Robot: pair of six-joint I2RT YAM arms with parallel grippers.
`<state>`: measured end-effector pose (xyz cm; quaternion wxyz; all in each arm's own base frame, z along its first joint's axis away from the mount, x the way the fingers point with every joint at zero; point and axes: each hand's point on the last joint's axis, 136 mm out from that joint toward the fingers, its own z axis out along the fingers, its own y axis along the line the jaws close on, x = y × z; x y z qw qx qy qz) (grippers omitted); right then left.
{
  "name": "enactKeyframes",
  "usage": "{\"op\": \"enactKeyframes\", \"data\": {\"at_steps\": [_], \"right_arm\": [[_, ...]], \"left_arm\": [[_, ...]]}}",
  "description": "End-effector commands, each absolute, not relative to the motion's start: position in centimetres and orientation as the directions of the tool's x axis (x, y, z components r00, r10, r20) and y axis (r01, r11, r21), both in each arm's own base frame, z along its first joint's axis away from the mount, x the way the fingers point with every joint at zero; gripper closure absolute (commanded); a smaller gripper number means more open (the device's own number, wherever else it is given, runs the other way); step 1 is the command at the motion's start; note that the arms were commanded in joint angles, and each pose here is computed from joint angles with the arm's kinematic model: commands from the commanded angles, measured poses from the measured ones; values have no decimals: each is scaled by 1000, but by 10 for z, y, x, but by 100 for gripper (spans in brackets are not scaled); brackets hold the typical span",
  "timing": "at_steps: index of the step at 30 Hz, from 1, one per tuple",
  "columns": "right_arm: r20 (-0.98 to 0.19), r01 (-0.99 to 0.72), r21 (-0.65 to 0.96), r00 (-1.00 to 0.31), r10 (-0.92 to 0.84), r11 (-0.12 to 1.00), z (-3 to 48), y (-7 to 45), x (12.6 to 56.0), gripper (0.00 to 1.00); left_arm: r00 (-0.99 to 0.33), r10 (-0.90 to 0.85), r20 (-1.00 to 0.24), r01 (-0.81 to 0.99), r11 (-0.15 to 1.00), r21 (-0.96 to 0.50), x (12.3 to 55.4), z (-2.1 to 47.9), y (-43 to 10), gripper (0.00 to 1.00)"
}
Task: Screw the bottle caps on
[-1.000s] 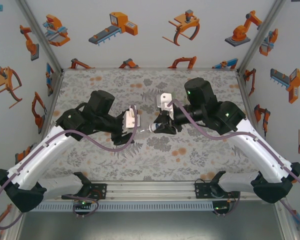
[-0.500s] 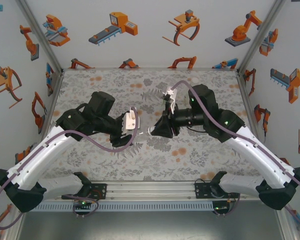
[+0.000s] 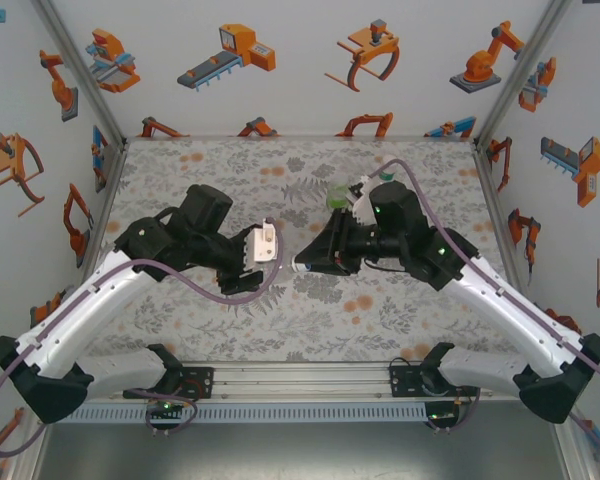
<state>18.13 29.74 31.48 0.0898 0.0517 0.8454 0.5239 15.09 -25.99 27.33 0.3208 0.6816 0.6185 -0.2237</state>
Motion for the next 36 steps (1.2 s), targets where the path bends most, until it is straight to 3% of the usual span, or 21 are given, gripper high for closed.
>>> {"op": "enactKeyframes", "data": {"at_steps": [1, 12, 20, 23, 28, 32, 36], "right_arm": [[95, 183, 877, -973, 212, 445, 288, 305, 174, 76], [-283, -151, 845, -940, 189, 513, 340, 280, 190, 34], [-553, -403, 734, -822, 136, 547, 386, 255, 197, 29], [-706, -578, 628, -705, 67, 521, 406, 255, 193, 31], [-936, -886, 294, -343, -82, 359, 433, 264, 172, 32], [-972, -979, 4, -52, -229, 206, 422, 268, 152, 33], [-930, -974, -224, 207, -303, 24, 402, 269, 134, 34]], "left_arm": [[268, 540, -798, 955, -40, 293, 161, 325, -291, 97], [262, 564, -783, 955, -34, 295, 165, 317, -291, 98], [256, 568, -782, 957, -34, 288, 162, 315, -289, 98], [255, 565, -784, 957, -34, 287, 160, 316, -288, 98], [258, 555, -791, 958, -41, 283, 157, 319, -290, 98], [260, 546, -797, 960, -54, 275, 154, 320, -291, 98], [264, 534, -803, 960, -68, 271, 148, 324, -290, 98]]}}
